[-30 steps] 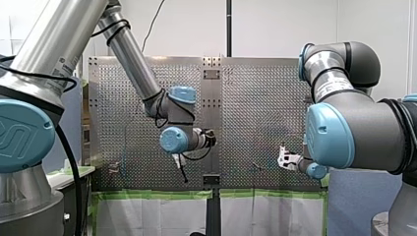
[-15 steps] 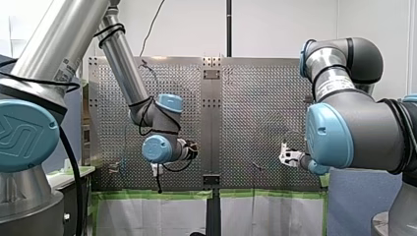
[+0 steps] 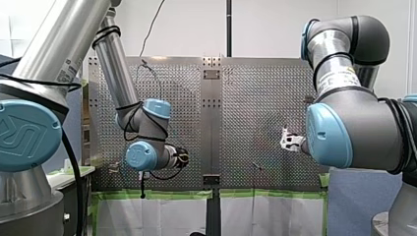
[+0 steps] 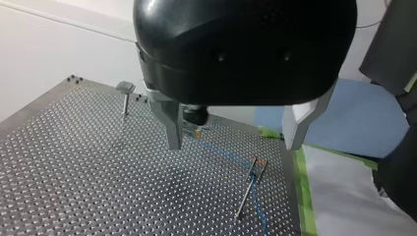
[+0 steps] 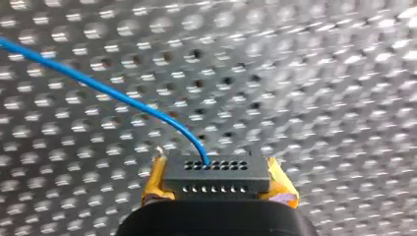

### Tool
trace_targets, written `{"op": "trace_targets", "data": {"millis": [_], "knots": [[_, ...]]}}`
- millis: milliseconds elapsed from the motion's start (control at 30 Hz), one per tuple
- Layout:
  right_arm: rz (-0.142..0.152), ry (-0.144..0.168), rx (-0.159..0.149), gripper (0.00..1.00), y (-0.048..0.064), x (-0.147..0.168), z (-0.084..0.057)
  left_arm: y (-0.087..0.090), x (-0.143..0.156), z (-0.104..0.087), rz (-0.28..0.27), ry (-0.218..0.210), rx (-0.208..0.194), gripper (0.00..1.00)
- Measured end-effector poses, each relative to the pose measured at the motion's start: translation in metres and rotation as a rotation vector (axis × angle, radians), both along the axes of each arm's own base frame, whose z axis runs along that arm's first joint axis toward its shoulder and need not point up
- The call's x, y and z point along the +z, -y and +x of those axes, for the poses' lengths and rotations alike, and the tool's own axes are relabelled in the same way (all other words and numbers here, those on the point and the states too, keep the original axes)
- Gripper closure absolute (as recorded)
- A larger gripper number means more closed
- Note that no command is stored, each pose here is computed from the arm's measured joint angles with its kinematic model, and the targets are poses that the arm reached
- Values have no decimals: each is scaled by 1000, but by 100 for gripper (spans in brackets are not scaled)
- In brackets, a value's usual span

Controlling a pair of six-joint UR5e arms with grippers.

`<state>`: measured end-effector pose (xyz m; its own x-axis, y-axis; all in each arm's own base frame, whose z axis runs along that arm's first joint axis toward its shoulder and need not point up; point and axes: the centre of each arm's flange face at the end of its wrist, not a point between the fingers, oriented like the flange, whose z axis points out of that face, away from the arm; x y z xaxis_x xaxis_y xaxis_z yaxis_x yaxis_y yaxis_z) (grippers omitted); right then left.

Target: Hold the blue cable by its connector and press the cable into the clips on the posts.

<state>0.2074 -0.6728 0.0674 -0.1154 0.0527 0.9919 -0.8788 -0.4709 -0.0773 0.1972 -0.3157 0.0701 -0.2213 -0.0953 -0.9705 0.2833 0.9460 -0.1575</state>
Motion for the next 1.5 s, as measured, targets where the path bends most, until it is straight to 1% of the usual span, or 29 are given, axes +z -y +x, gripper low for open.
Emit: {"op": "trace_targets", "data": {"millis": [233, 300, 400, 600, 1500], "knots": [[-57, 4, 5, 100, 0, 40, 12, -1, -1, -1, 74, 0, -14, 0], [-67, 5, 5, 100, 0, 48, 15, 0, -1, -1, 91, 4, -26, 0], [-74, 7, 5, 100, -1, 53, 17, 2, -1, 0, 104, 8, -38, 0], [-76, 7, 5, 100, -1, 55, 18, 2, -1, 0, 109, 10, -43, 0], [-77, 7, 5, 100, -1, 55, 18, 2, -1, 0, 109, 10, -43, 0]]}}
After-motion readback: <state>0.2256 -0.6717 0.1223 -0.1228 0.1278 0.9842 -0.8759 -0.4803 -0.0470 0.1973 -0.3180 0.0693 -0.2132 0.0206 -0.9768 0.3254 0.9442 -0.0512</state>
